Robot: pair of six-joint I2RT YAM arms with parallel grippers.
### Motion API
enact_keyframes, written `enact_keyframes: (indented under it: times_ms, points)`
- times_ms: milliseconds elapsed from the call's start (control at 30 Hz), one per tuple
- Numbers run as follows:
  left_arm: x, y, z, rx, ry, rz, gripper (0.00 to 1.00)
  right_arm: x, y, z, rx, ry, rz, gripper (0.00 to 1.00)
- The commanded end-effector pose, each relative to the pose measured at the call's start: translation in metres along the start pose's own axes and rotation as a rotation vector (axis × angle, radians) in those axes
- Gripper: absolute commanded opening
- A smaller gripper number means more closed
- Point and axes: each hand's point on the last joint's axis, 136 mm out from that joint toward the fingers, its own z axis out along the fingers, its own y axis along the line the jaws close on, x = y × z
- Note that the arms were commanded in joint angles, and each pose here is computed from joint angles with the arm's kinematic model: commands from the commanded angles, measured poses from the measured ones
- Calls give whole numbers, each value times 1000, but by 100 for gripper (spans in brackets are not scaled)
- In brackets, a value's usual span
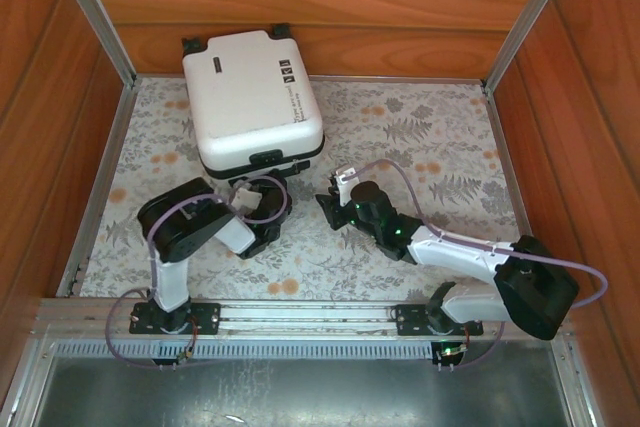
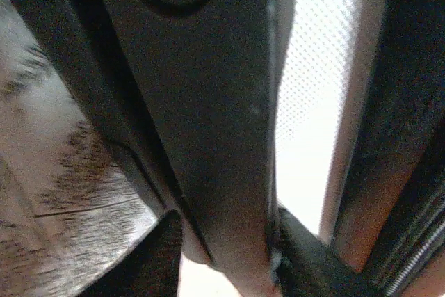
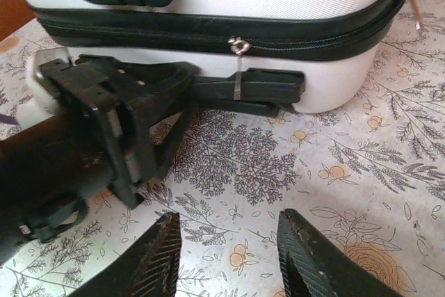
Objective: Pack the luggage
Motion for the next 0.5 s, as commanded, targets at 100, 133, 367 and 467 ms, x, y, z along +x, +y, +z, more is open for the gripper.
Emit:
enact_keyframes:
  times_ms: [100,133,367,467]
  points:
    - [1,32,11,37,19,-9,15,-9,-3,-4,10,-31,-48,45]
    - [0,37,10,38,17,-16,9,-9,-4,-3,15,-28,-57,46]
    - [-10,63,6,-24,28,12,0,-9,-9,23,-6,-4,-95,60]
    - [-15,66,4,-38,30,22,0,-7,-8,42,-55,-29,-77,66]
